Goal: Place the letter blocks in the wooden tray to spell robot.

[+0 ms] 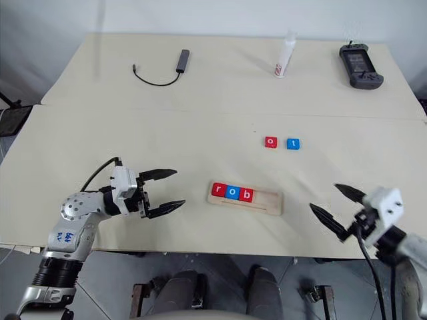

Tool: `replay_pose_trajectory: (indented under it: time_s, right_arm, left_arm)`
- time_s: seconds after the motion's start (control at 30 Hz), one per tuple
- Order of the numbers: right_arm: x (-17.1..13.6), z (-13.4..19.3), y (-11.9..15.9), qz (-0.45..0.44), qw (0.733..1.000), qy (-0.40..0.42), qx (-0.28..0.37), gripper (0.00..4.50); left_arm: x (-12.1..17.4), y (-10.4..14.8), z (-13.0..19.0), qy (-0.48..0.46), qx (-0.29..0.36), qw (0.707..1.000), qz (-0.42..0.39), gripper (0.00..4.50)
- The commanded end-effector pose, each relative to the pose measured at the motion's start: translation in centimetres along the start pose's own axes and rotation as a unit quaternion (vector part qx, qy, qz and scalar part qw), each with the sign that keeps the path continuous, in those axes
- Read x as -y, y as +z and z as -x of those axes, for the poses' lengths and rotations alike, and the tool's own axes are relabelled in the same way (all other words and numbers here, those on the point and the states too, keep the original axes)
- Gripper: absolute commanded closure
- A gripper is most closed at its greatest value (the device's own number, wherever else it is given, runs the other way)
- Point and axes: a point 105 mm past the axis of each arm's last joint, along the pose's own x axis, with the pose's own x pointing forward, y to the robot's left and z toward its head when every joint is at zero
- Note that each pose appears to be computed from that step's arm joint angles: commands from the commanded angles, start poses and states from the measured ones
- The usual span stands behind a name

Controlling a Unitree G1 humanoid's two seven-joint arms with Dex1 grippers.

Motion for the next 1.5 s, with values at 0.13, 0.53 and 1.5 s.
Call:
replay_pose_trajectory:
  time_s: [0.13, 0.53, 1.5]
  right_arm:
    - [0.1, 2.0, 0.5, 0.048, 0.997, -0.051, 0.031, 0.04]
    - [-0.2, -7.1, 6.6, -0.019, 0.997, 0.045, 0.057, 0.04]
    - [-1.4, -20.8, 6.8, -0.071, 0.991, -0.033, -0.105, 0.04]
  left_arm:
    - [-1.0, 0.6, 0.1, 0.009, 0.012, 1.000, -0.008, 0.00]
    - [-0.4, 0.8, -0.6, 0.003, 0.015, 1.000, -0.006, 0.00]
    - [1.0, 1.5, -0.8, 0.034, 0.023, 0.999, -0.024, 0.00]
